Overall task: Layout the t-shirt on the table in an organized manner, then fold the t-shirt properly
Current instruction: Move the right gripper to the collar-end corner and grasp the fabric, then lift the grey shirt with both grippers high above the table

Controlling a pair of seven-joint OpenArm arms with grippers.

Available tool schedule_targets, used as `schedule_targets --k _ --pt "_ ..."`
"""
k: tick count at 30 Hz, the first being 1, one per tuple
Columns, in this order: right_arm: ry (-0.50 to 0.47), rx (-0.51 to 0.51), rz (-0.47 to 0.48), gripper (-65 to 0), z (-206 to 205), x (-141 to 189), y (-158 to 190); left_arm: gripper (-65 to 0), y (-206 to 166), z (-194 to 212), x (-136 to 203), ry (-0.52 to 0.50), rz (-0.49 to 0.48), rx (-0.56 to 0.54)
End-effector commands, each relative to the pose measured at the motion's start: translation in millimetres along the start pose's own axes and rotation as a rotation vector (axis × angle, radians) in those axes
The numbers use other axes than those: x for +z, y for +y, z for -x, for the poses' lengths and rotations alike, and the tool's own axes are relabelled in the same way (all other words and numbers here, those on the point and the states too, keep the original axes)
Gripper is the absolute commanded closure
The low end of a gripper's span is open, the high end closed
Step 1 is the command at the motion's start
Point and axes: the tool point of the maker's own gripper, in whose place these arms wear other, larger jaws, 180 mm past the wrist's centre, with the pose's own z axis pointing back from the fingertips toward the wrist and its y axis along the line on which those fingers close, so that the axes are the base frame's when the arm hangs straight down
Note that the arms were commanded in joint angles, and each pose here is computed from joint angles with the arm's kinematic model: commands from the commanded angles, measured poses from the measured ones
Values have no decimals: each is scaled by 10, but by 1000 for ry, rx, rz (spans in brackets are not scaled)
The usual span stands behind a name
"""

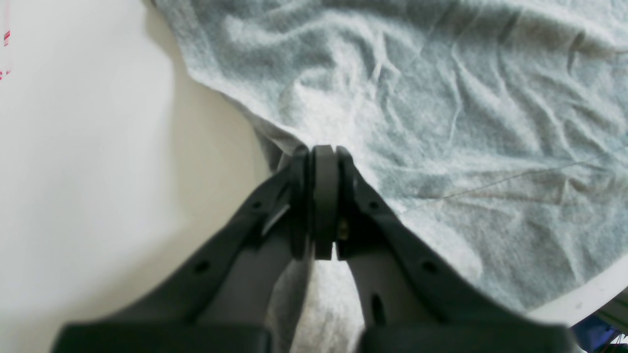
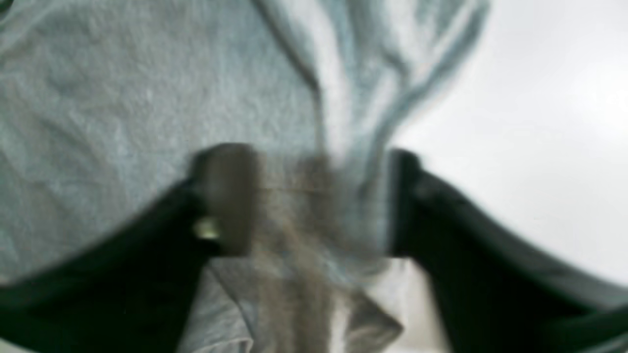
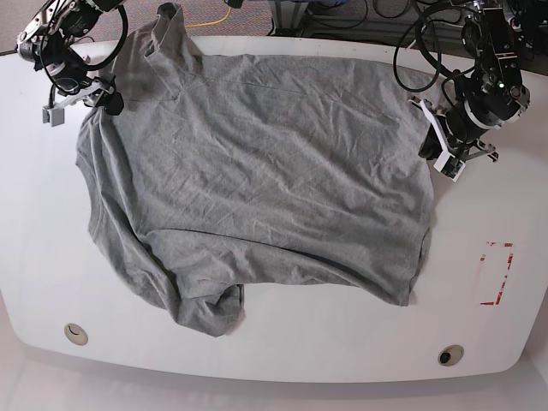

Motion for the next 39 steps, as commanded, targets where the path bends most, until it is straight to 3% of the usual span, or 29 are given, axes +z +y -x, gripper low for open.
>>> schedule_targets --k 1,6,13,15,21,27,39 --pt "63 7 18 -189 103 3 -26 0 34 -105 35 -38 -7 -13" --pt "64 9 17 -62 104 -2 -20 0 28 -100 33 -37 -6 -12" --pt "64 10 22 -168 111 14 -31 0 -8 -31 43 -23 2 -6" --pt "65 10 23 -149 113 19 -38 0 -26 5 51 -16 6 -3" --pt "67 15 27 0 103 31 -53 0 -49 39 61 -8 9 -2" --pt "57 34 36 0 51 59 -47 0 -50 37 61 -9 10 -2" --pt "-53 222 112 0 -460 370 150 0 96 -175 67 -60 -26 -11"
